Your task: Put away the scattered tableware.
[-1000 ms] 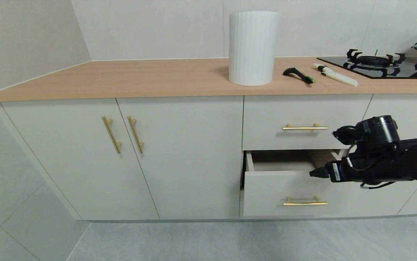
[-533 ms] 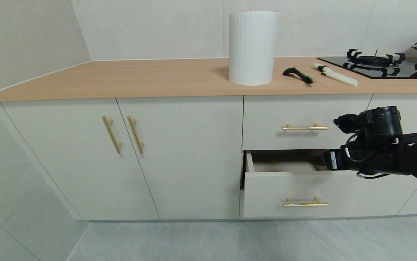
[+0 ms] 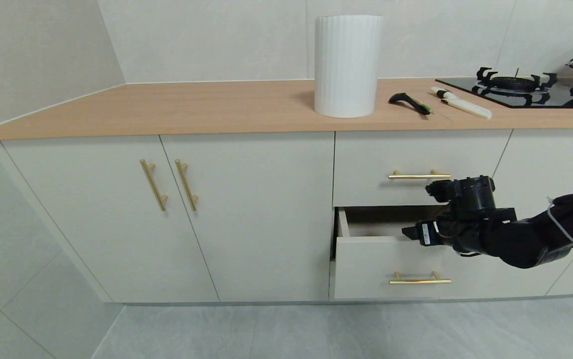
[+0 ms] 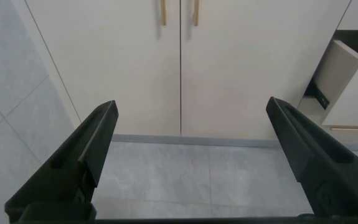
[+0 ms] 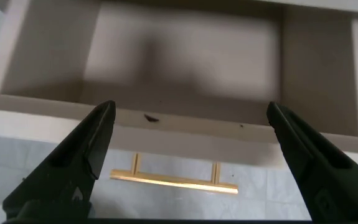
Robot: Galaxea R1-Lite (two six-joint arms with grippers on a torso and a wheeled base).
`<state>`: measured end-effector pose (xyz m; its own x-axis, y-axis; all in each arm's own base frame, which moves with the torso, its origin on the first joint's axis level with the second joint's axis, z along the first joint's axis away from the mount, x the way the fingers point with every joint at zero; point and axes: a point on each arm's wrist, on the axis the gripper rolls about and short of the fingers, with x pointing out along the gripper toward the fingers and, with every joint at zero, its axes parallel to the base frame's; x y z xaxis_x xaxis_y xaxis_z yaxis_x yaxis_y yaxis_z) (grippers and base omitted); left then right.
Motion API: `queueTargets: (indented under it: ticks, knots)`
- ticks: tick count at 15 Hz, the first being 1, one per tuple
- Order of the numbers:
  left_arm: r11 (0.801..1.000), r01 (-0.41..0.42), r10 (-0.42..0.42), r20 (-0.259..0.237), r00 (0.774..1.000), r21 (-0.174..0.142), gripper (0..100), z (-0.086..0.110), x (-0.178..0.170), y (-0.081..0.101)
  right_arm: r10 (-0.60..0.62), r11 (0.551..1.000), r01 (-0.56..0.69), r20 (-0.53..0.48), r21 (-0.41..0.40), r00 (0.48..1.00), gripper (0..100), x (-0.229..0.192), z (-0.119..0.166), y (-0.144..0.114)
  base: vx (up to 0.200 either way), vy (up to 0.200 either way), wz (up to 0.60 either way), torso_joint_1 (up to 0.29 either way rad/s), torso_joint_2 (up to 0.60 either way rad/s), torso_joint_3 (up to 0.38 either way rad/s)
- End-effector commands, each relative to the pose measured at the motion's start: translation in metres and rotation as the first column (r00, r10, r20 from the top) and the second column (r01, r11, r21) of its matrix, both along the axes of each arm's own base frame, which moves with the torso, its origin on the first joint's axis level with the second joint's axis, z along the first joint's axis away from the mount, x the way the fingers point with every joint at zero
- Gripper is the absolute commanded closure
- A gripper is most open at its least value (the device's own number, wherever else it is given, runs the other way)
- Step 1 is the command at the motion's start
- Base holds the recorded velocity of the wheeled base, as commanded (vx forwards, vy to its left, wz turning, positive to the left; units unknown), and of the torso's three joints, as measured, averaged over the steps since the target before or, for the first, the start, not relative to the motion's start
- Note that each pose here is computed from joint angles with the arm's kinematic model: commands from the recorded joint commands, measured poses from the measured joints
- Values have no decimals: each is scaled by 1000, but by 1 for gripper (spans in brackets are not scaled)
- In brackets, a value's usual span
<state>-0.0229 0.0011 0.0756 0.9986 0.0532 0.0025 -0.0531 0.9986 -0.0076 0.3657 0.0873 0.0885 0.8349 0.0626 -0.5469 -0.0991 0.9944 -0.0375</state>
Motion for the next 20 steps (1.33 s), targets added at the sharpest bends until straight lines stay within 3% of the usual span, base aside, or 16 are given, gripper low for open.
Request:
queueTargets:
  ticks: [1, 8, 15, 20]
  knots:
    - [1000, 0, 0, -1, 1000, 0, 0, 0, 0, 0, 1, 1000, -1, -29, -8, 1000, 0, 2, -12, 1, 0, 0, 0, 0, 0, 0]
    - [1000, 0, 0, 1, 1000, 0, 0, 0, 0, 0, 1, 1000, -1, -34, -9, 999, 0, -1, -9, 0, 0, 0, 0, 0, 0, 0]
    - [1000, 0, 0, 1, 1000, 0, 0, 0, 0, 0, 47, 999, -49, -203, -5, 978, 0, -32, 26, -7, 0, 0, 0, 0, 0, 0]
    - [1000, 0, 0, -1, 1000, 0, 0, 0, 0, 0, 89, 995, -101, -325, -20, 942, 0, -54, 38, 3, 0, 0, 0, 0, 0, 0]
